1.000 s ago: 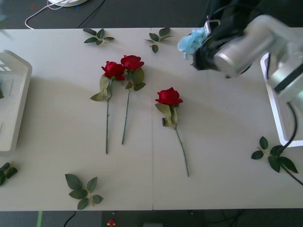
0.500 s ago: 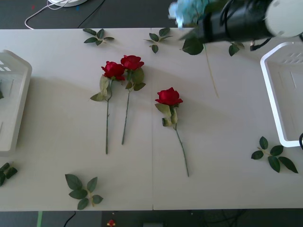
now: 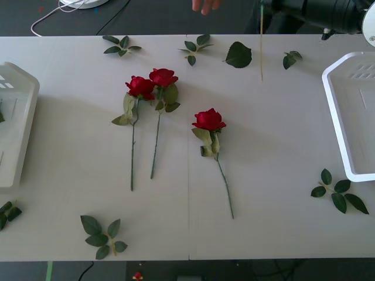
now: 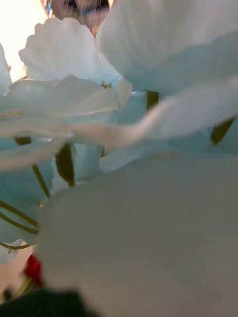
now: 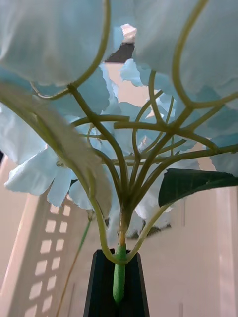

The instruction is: Place the red flowers into the right box and the blue flowers into the left box. If a person shows an open palm, hand one flower to the person first, then continue sorting.

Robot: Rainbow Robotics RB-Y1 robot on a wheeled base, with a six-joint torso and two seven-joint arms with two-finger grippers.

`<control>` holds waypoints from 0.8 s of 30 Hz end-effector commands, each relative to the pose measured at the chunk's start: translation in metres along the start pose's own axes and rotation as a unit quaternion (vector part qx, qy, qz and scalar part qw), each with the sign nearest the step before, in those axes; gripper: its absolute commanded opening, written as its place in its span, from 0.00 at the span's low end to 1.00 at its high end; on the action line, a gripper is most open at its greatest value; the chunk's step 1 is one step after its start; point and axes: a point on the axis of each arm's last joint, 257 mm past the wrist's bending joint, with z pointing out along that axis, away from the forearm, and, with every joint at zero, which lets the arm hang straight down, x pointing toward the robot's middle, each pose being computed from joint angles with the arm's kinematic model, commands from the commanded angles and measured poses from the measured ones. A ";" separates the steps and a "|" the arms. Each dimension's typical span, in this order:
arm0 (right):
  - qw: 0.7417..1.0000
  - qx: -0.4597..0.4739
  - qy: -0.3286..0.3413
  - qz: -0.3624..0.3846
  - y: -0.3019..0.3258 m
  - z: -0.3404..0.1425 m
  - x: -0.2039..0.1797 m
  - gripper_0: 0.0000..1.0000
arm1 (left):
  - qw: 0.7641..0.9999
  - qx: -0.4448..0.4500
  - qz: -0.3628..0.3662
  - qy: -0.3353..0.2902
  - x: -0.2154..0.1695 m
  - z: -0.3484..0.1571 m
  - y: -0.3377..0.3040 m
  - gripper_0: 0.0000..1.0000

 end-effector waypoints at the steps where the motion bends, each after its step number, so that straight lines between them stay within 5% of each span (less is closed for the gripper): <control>1: 0.996 0.035 -0.066 -0.045 -0.034 -0.003 -0.033 0.00 | 1.000 -0.019 0.021 -0.010 -0.014 0.002 0.004 0.00; 11: 0.977 0.100 -0.169 -0.087 -0.080 -0.001 -0.062 0.00 | 1.000 0.002 0.012 -0.020 -0.024 0.004 -0.011 0.00; 24: 0.962 0.136 -0.188 -0.145 -0.094 0.003 -0.071 0.00 | 1.000 0.010 0.007 -0.025 -0.030 0.004 -0.016 0.00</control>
